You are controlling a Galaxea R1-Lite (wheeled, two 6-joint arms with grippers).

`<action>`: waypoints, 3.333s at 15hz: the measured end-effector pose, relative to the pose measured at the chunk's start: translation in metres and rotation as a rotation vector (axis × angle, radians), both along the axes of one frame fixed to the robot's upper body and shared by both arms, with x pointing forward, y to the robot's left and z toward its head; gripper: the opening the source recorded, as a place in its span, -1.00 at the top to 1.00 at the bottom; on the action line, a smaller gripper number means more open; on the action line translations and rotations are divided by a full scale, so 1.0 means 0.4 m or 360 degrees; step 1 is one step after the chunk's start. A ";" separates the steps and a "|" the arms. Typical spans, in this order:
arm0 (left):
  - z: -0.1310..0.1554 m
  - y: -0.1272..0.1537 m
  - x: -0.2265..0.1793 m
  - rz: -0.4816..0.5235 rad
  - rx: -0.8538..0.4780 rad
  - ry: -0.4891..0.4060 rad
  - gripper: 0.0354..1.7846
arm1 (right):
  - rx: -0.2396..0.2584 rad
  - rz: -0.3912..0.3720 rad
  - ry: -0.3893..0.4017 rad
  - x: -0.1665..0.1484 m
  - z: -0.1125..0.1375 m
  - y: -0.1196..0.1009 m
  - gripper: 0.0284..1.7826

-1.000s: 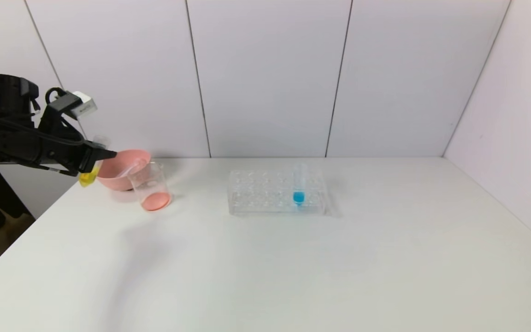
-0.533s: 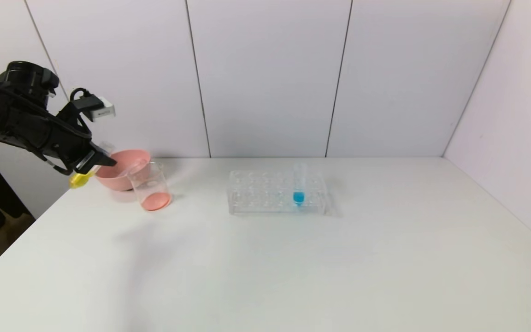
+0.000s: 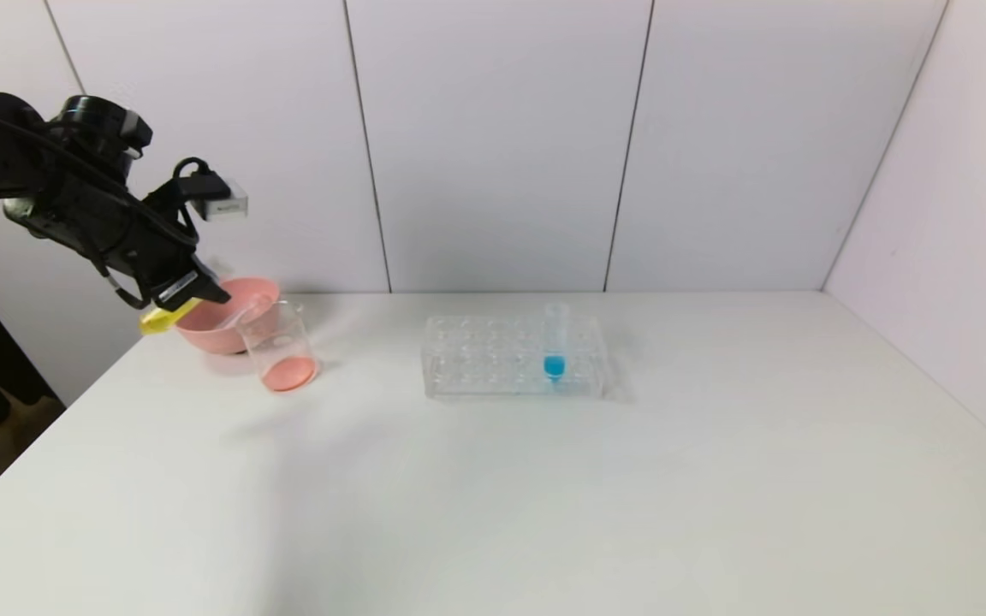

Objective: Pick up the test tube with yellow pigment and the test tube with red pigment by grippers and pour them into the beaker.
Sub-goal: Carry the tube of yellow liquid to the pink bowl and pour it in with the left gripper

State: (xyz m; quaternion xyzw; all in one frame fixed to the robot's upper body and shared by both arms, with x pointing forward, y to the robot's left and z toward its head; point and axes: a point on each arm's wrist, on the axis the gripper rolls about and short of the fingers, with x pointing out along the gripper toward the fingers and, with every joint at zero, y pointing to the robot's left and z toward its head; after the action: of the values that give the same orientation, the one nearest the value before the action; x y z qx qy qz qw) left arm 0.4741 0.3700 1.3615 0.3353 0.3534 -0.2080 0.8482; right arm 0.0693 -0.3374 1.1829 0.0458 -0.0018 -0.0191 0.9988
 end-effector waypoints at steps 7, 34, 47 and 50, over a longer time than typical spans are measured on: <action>-0.019 -0.025 0.017 -0.0159 0.0291 0.0050 0.50 | 0.0000 0.0001 -0.0001 0.000 0.000 0.000 -0.92; -0.079 -0.112 0.052 -0.0047 0.0821 0.0218 0.50 | 0.0000 0.0000 -0.0001 0.000 0.000 0.000 -0.92; -0.120 -0.195 0.069 0.0052 0.1154 0.0283 0.50 | 0.0000 0.0000 -0.0001 0.000 0.000 0.000 -0.92; -0.118 -0.198 0.060 0.0042 0.1155 0.0305 0.50 | 0.0000 0.0000 -0.0001 0.000 0.000 0.000 -0.92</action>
State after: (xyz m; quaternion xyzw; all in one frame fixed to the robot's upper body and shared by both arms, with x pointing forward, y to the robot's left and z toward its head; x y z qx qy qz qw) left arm 0.4979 0.2908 1.3144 0.5885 0.4862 -0.0887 0.6398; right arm 0.0693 -0.3374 1.1830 0.0458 -0.0020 -0.0191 0.9988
